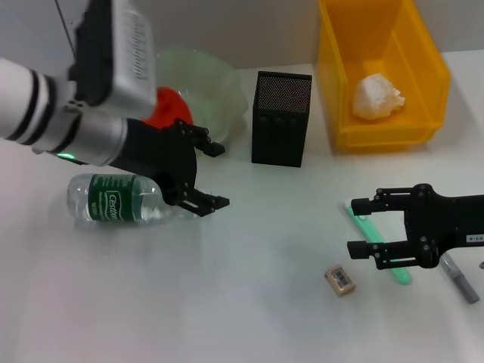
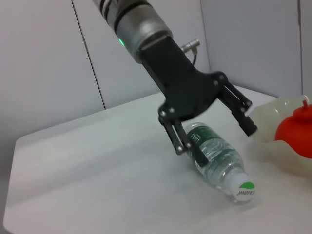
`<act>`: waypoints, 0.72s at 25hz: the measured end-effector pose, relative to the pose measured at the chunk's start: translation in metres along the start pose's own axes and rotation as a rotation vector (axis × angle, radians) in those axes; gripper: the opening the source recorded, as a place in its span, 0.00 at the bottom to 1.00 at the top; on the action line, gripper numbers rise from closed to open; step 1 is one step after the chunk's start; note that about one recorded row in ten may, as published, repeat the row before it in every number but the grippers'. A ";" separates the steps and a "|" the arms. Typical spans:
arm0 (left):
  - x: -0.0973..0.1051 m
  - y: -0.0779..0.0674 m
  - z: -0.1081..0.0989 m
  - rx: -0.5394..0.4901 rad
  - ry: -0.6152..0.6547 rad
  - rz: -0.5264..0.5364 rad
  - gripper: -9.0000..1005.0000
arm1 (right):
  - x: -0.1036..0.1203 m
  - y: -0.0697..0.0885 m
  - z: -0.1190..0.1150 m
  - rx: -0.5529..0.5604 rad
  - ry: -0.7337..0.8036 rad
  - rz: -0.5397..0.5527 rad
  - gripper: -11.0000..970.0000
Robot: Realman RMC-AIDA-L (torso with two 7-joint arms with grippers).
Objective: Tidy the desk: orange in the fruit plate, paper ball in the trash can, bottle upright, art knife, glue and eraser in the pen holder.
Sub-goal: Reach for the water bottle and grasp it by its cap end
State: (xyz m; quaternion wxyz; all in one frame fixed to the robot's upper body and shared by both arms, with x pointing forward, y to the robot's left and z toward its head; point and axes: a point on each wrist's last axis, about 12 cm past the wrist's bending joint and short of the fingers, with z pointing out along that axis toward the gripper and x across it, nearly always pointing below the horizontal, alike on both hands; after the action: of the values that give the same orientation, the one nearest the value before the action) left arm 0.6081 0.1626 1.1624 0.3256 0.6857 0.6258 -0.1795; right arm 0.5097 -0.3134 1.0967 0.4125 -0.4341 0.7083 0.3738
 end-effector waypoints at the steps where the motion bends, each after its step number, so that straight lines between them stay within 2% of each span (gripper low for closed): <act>1: 0.000 0.000 0.000 0.000 0.000 0.000 0.67 | 0.000 0.000 0.000 0.000 0.000 0.000 0.75; 8: -0.005 0.003 0.018 -0.013 0.195 0.093 0.67 | 0.000 0.000 0.000 0.001 -0.003 0.005 0.75; 18: -0.008 -0.001 0.029 0.000 0.285 0.158 0.66 | 0.000 0.000 0.001 -0.002 -0.003 0.014 0.75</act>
State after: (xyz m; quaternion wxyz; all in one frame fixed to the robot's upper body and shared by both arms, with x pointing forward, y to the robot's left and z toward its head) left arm 0.6111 0.1371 1.1460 0.2466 0.7514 0.6096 -0.0541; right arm 0.5097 -0.3120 1.0962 0.4106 -0.4288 0.7104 0.3779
